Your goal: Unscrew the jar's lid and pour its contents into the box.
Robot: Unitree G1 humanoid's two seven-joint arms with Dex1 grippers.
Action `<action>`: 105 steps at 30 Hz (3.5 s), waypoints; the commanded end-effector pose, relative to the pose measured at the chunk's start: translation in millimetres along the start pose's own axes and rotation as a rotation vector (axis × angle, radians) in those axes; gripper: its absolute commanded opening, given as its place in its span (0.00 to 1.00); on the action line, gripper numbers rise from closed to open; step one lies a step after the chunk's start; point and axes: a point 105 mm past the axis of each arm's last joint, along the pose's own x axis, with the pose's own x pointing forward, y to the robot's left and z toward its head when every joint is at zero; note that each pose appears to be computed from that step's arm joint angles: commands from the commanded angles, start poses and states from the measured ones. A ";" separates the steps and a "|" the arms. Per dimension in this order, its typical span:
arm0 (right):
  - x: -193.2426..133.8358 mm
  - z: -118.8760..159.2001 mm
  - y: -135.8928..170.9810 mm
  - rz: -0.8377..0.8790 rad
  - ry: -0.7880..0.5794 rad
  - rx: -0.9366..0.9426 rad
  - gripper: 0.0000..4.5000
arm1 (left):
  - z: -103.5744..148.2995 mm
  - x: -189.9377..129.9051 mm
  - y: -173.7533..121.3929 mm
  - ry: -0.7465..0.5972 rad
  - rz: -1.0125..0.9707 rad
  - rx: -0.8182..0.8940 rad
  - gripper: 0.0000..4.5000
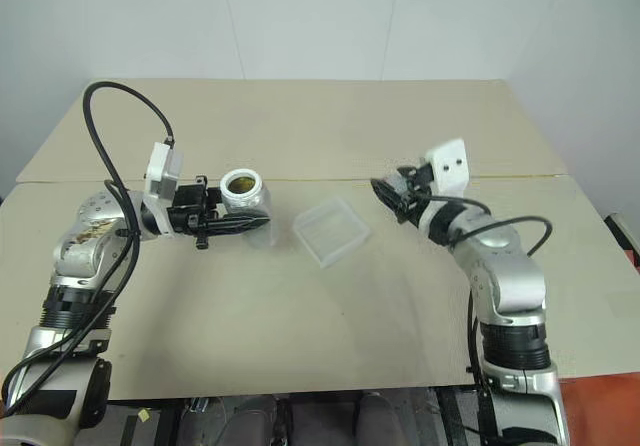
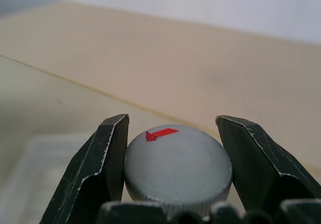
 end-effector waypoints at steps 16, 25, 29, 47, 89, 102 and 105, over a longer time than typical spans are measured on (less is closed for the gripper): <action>-8.0 -37.9 -15.9 -0.134 0.094 0.005 0.99 | 11.3 1.1 3.9 -0.017 0.035 0.076 0.42; -47.8 12.3 17.3 0.182 0.071 -0.084 0.99 | 9.7 9.9 18.1 0.035 0.071 0.172 0.42; -65.5 23.2 37.3 0.387 0.096 -0.086 0.99 | 5.7 24.4 35.2 0.113 0.138 0.333 0.42; -84.0 42.0 43.6 0.639 0.227 -0.193 0.99 | 29.5 126.7 65.9 0.241 0.072 2.221 0.42; -74.4 50.8 44.4 0.592 0.142 -0.141 0.99 | -4.1 33.8 97.9 0.096 0.825 0.315 0.42; -75.0 49.6 47.4 0.595 0.129 -0.139 0.99 | -73.8 14.3 39.5 0.051 0.925 -0.057 0.42; -75.2 50.2 49.0 0.603 0.122 -0.142 0.99 | -78.0 11.0 33.4 -0.015 0.944 -0.022 0.42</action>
